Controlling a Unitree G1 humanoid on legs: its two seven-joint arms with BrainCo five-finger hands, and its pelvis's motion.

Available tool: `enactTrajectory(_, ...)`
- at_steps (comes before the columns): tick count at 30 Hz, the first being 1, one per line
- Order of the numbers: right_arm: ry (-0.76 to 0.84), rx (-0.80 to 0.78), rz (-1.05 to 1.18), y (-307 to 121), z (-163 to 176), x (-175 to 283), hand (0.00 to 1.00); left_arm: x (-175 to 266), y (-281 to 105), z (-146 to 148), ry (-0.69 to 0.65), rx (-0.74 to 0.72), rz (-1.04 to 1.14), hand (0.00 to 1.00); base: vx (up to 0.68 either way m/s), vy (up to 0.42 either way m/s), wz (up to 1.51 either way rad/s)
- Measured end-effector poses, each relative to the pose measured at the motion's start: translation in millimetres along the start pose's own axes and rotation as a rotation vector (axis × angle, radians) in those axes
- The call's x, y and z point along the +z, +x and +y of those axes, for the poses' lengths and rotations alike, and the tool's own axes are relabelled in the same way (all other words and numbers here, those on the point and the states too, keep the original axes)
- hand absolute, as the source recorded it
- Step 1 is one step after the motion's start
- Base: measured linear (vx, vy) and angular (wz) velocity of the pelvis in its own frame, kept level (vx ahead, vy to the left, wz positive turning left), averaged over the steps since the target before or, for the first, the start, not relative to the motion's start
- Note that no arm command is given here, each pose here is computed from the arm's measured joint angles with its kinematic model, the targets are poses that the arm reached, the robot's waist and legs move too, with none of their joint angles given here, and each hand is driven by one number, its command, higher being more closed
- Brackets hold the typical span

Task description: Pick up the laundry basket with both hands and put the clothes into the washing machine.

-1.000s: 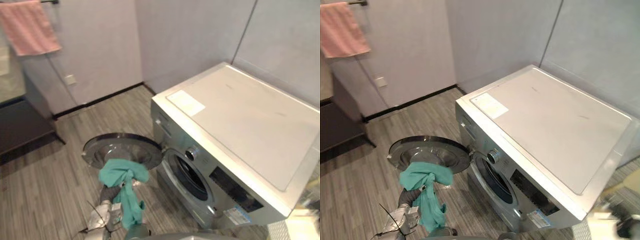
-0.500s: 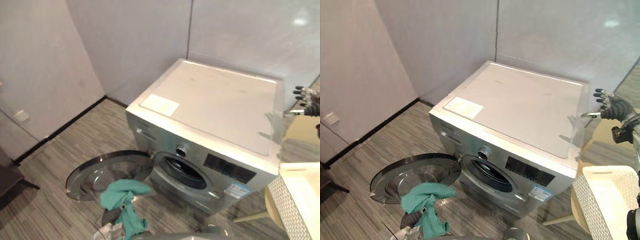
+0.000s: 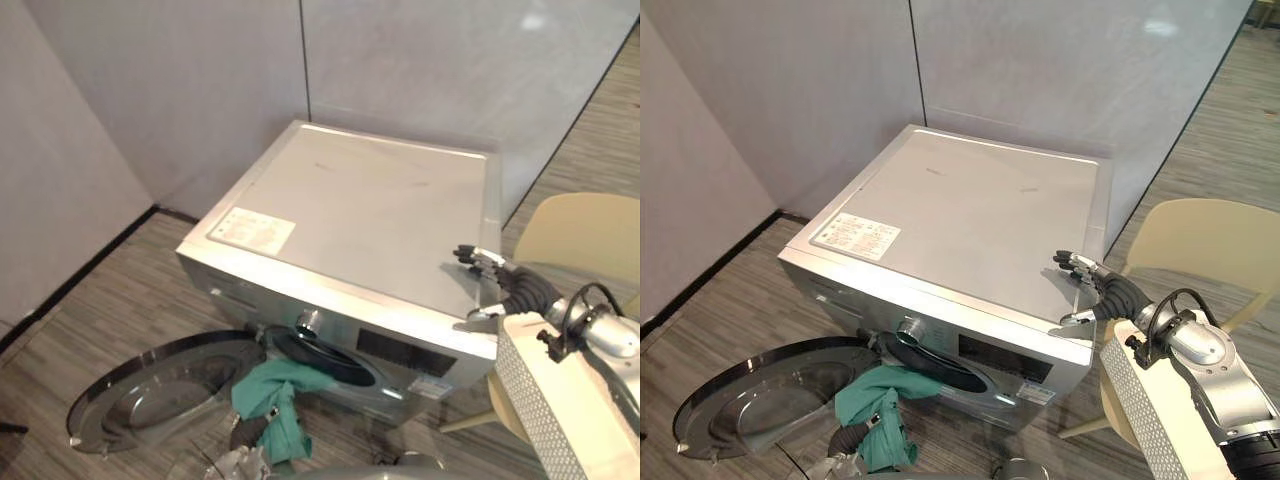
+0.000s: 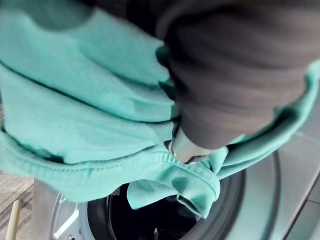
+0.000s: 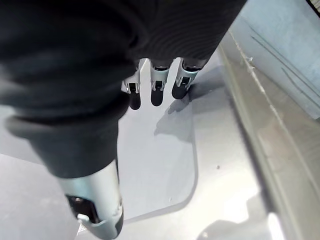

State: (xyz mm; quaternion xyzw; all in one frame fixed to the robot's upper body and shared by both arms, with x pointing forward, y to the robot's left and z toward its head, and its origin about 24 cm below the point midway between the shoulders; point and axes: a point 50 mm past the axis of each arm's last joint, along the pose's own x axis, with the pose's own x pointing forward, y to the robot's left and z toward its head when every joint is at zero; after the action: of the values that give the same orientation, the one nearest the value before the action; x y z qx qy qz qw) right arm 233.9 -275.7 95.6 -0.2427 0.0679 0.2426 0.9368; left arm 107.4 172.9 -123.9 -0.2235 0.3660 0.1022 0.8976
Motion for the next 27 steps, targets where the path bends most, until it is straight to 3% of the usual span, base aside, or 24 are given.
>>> enactTrajectory(2, -0.044, -0.010, 0.068, -8, -12, -6, 0.00, 6, 6, -1, 0.020, 0.004, -0.002, 1.00, 0.05, 0.399, -0.14)
enactTrajectory(6, -0.275, -0.004, 0.327, -44, -41, -17, 0.00, 27, 24, -22, 0.093, -0.059, -0.040, 1.00, 0.02, 0.471, 0.33)
enactTrajectory(9, -0.253, -0.046, 0.403, -57, -54, -32, 0.00, 22, 28, -26, 0.150, -0.069, 0.007, 1.00, 0.02, 0.326, 0.08)
enactTrajectory(11, -0.164, -0.159, 0.395, -66, -86, -34, 0.00, 16, 27, -30, 0.157, -0.083, 0.026, 1.00, -0.07, 0.314, -0.53)
enactTrajectory(13, 0.042, -0.540, 0.403, -92, -148, -35, 0.00, 4, 28, -36, 0.102, -0.072, 0.059, 1.00, -0.17, 0.340, -0.80)
enactTrajectory(15, 0.317, -1.035, 0.275, -136, -191, -28, 0.00, -9, 25, -34, 0.001, -0.004, 0.086, 1.00, -0.06, 0.213, -0.77)
enactTrajectory(17, 0.281, -1.251, 0.253, -155, -204, -12, 0.00, -9, 21, -19, -0.035, 0.074, 0.074, 1.00, 0.03, 0.169, -0.73)
enactTrajectory(21, 0.181, -1.536, 0.190, -180, -214, 17, 0.00, -10, 20, -16, -0.060, 0.108, 0.074, 1.00, 0.11, 0.093, -0.51)
enactTrajectory(23, 0.032, -1.642, 0.134, -185, -202, 32, 0.00, -9, 19, -10, -0.072, 0.121, 0.078, 1.00, 0.09, -0.063, -0.25)
enactTrajectory(25, -0.021, -1.666, 0.135, -178, -181, 23, 0.00, -8, 18, -7, -0.084, 0.135, 0.080, 1.00, 0.06, -0.096, -0.28)
enactTrajectory(27, 0.029, -1.609, 0.194, -148, -143, -13, 0.00, -9, 17, -5, -0.085, 0.139, 0.085, 1.00, 0.07, -0.110, -0.36)
